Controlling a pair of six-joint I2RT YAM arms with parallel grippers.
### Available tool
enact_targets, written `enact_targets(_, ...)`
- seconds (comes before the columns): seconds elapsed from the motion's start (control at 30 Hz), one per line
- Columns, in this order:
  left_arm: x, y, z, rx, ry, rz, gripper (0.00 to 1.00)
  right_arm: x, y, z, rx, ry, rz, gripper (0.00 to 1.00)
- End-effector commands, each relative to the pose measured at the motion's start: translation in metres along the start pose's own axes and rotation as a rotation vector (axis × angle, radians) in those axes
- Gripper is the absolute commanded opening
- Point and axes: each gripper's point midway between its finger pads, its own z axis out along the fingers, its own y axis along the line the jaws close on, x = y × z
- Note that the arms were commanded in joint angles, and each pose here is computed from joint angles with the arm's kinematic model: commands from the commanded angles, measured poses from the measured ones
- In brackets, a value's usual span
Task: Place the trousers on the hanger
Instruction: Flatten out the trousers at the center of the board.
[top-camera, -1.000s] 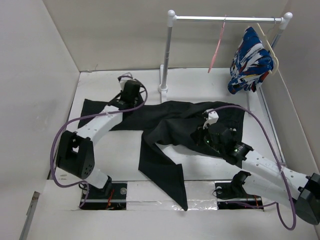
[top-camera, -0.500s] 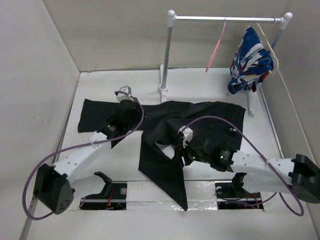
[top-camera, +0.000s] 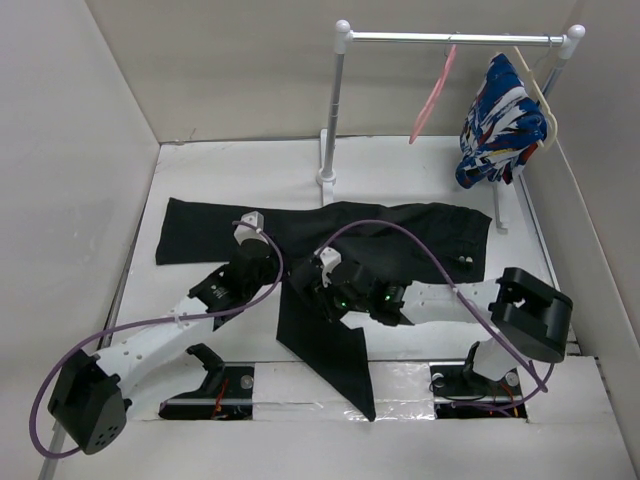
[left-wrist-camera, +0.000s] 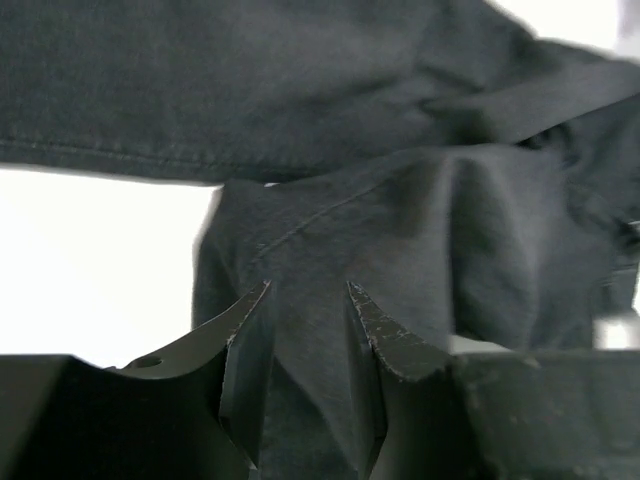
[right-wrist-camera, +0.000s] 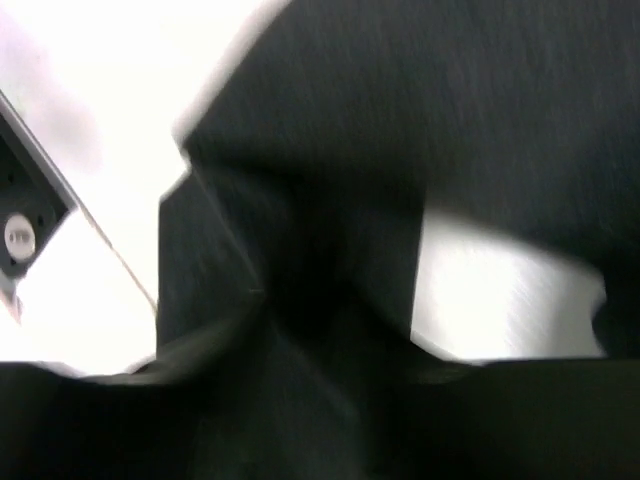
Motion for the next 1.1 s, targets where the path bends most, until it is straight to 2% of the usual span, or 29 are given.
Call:
enact_targets(0.0,-0.019,-0.016,-0.012,0.069,-0.070,-0.052,0.30,-0.062,0.019,0.006,-0.011,-0.193,0.028,0.27)
enact_targets(0.07,-0.019,-0.014,-0.015,0.075,-0.079,-0.056,0.31,-0.096,0.024,-0.010,-0.001,-0.295,0.057,0.13)
enact_targets(0.17,-0.009,0.000,-0.016,0.025,-0.052,-0.042,0.33,-0.138,0.009,-0.040,0.062,-0.444,0.145,0.03)
enact_targets(0.23,-0.005,0.006,-0.018,0.003,-0.037,-0.038,0.36,-0.167,-0.009,-0.070,0.081,-0.556,0.234,0.01)
enact_targets(0.3,-0.003,0.009,-0.021,0.010,-0.040,-0.045,0.41,-0.169,-0.023,-0.083,0.081,-0.593,0.298,0.01)
enact_targets(0.43,0.010,0.008,-0.026,0.061,-0.005,-0.055,0.50,-0.150,-0.072,-0.082,0.157,-0.580,0.380,0.01)
enact_targets(0.57,0.044,0.002,-0.021,0.090,0.095,-0.008,0.50,-0.120,-0.108,-0.073,0.204,-0.536,0.426,0.03)
enact_targets(0.67,0.065,-0.015,-0.027,0.091,0.127,0.059,0.50,-0.106,-0.129,-0.065,0.245,-0.511,0.444,0.03)
enact_targets(0.7,0.079,-0.037,-0.039,0.144,0.153,0.086,0.50,-0.106,-0.134,-0.064,0.242,-0.502,0.448,0.03)
enact_targets(0.77,0.095,-0.034,-0.043,0.084,0.158,0.125,0.50,-0.109,-0.135,-0.064,0.232,-0.489,0.445,0.02)
enact_targets(0.8,0.102,-0.038,-0.047,0.076,0.176,0.095,0.50,-0.111,-0.136,-0.066,0.229,-0.495,0.443,0.02)
enact_targets(0.9,0.141,-0.024,-0.054,0.036,0.260,0.131,0.53,-0.122,-0.134,-0.081,0.220,-0.542,0.437,0.02)
enact_targets(1.0,0.169,-0.013,-0.052,0.050,0.323,0.098,0.55,-0.125,-0.133,-0.096,0.222,-0.571,0.430,0.02)
enact_targets(1.07,0.172,-0.024,-0.050,0.108,0.323,0.053,0.59,-0.122,-0.136,-0.104,0.234,-0.581,0.437,0.01)
